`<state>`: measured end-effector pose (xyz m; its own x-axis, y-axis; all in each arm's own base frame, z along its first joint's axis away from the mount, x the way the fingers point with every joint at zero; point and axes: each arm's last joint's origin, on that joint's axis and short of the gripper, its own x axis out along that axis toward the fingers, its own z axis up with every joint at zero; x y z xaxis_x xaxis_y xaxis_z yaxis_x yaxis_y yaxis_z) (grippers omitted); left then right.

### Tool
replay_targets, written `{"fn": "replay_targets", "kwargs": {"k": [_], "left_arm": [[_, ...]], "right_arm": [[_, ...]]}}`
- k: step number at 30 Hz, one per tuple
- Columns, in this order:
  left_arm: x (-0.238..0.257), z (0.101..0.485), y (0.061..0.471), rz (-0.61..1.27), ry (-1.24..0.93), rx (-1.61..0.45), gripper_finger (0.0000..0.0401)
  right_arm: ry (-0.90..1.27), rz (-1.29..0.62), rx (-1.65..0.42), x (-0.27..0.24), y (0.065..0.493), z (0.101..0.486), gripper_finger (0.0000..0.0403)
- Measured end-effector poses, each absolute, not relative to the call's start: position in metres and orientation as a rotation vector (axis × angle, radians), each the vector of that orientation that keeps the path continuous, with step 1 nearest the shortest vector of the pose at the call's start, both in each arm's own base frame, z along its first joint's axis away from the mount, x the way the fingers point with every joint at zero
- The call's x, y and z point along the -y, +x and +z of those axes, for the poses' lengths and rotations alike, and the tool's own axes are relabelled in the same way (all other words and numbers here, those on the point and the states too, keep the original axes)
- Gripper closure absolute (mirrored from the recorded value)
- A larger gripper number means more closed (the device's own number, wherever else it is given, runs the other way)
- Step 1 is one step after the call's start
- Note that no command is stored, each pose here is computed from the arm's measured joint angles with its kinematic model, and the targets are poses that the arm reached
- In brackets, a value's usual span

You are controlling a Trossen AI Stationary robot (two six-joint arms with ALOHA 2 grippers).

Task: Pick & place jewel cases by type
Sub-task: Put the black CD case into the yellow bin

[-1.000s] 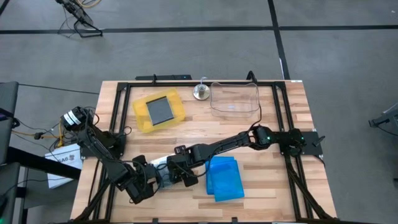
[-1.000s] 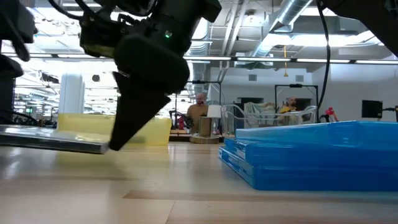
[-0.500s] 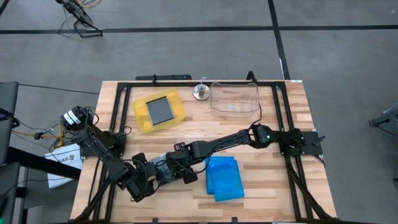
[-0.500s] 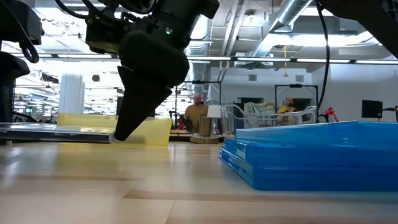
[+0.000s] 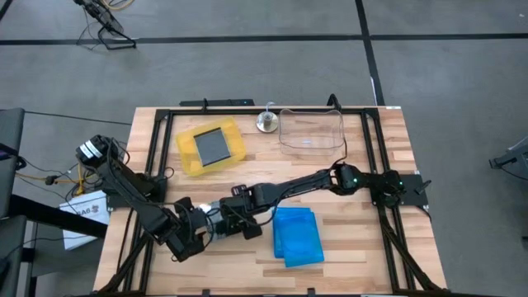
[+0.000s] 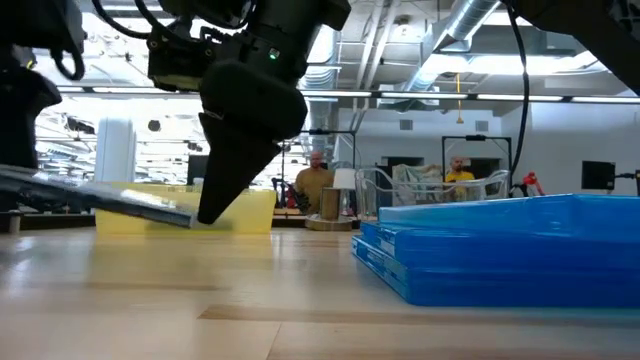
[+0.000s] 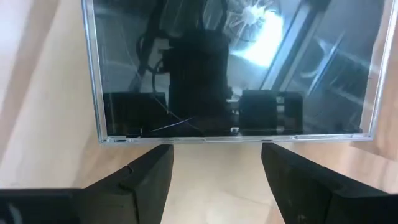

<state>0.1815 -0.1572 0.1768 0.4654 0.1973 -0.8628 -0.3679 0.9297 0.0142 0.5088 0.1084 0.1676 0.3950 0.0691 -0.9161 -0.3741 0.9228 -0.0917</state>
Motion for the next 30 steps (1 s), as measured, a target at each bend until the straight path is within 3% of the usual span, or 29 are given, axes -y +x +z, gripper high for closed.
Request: {"fn": "replay_targets", "kwargs": {"k": [15,30], "left_arm": [[0.133,0.187,0.181,0.423,-0.123,-1.070,0.0143],[0.125,0.186,0.183,0.447,-0.097,-1.092,0.0143]], "right_arm": [[-0.256,0.223,-1.149,-0.069,0.515,0.192,0.0163],[-0.290,0.242,-1.143,-0.070,0.515,0.193,0.0163]]}}
